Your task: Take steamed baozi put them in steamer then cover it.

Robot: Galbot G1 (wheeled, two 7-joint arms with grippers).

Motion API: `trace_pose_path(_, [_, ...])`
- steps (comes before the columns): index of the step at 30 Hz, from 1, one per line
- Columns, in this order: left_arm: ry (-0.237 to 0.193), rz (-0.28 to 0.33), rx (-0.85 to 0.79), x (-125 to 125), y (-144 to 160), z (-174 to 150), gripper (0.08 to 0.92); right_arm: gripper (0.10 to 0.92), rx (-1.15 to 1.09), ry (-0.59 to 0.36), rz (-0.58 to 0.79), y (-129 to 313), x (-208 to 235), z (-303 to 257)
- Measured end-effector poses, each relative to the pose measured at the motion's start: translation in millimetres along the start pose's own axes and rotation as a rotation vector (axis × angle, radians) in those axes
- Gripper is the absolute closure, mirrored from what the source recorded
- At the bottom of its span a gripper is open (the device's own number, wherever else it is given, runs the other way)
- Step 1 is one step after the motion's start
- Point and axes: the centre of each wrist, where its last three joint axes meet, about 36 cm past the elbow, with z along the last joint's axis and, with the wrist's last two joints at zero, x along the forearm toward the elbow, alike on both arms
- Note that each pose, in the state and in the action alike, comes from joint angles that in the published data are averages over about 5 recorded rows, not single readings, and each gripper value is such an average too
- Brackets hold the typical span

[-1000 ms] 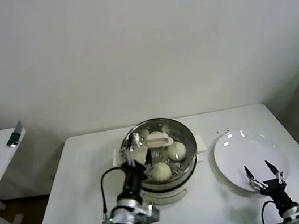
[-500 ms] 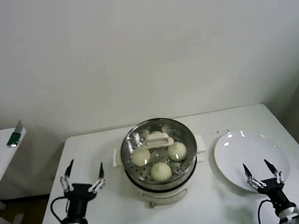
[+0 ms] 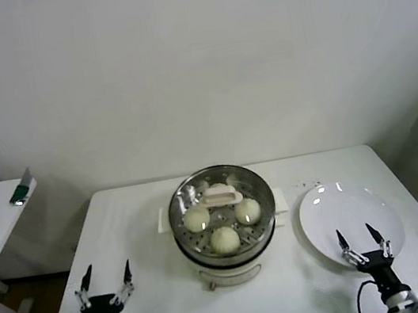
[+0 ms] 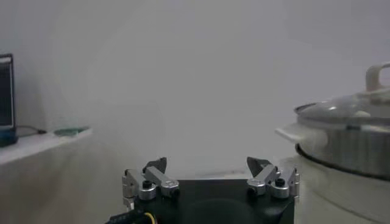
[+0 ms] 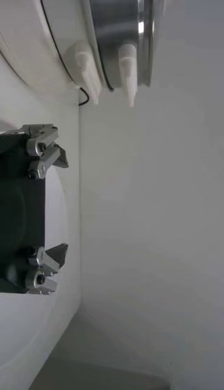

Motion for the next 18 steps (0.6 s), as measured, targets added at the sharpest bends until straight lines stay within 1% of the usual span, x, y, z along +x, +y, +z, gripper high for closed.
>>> trace_pose_path(7, [0.011,-0.014,0.045,8.1,-0.4,24.0,0.177,0.2,0.0,0.001,-0.005,0.8,0.0,0.6])
trace_pose_path(18, [0.016,-0.014,0.077,14.8,-2.4,36.2,0.177,0.2,0.001,0.0,-0.006,0.3,-1.1,0.1])
